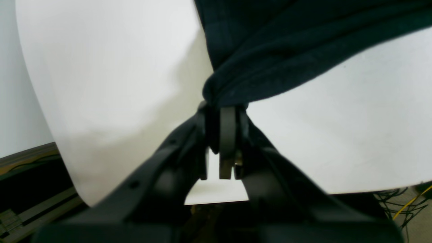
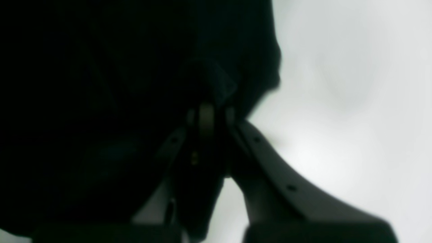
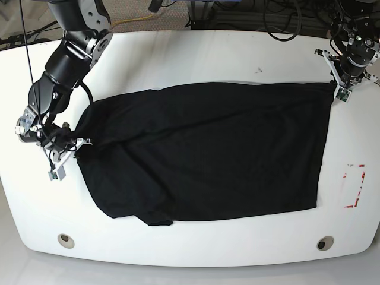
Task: Fold the T-shirt properly
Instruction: 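Lay the shirt flat and drag both grippers back toward the robot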
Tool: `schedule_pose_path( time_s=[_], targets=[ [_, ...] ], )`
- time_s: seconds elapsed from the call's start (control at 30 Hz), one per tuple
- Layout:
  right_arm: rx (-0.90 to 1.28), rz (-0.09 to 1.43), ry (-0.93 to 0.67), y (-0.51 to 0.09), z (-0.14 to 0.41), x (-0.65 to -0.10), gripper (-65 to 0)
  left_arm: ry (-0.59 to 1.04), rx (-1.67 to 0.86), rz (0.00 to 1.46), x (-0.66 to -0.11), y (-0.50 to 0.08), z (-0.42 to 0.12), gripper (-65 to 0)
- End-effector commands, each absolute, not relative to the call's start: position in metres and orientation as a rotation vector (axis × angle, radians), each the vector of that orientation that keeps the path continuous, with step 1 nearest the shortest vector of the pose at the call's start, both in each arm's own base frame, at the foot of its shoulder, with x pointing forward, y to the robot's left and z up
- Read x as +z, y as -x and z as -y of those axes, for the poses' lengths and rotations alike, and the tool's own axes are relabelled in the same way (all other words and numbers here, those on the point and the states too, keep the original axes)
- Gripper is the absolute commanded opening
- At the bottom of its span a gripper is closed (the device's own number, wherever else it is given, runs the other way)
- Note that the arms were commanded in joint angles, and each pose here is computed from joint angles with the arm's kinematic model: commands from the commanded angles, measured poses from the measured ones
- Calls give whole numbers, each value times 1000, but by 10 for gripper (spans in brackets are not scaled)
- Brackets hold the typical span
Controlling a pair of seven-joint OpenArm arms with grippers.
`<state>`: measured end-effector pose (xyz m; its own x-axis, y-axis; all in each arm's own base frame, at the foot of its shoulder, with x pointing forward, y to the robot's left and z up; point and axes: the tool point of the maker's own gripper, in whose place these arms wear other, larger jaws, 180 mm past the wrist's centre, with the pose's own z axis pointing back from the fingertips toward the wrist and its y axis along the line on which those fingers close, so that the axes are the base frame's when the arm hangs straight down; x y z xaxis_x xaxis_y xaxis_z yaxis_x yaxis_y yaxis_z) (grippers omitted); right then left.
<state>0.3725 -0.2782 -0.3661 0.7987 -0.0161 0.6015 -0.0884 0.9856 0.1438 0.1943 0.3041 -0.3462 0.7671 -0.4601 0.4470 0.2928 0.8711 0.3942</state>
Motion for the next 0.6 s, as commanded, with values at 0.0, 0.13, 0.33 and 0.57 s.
schedule_pose_path(
  time_s=[0.0, 0.13, 0.33, 0.57],
  targets=[
    [25, 733, -218, -411, 277, -340, -650, -340, -425, 589, -336, -200, -309, -650],
    [3, 747, -291, -429, 265, -343, -575, -341, -427, 593, -335, -201, -309, -650],
    [-14, 712, -294, -418, 272, -354, -233, -341, -427, 599, -334, -203, -308, -650],
    [-59, 716, -272, -358, 301, -356, -205, -339, -429, 600, -335, -203, -307, -650]
  ],
)
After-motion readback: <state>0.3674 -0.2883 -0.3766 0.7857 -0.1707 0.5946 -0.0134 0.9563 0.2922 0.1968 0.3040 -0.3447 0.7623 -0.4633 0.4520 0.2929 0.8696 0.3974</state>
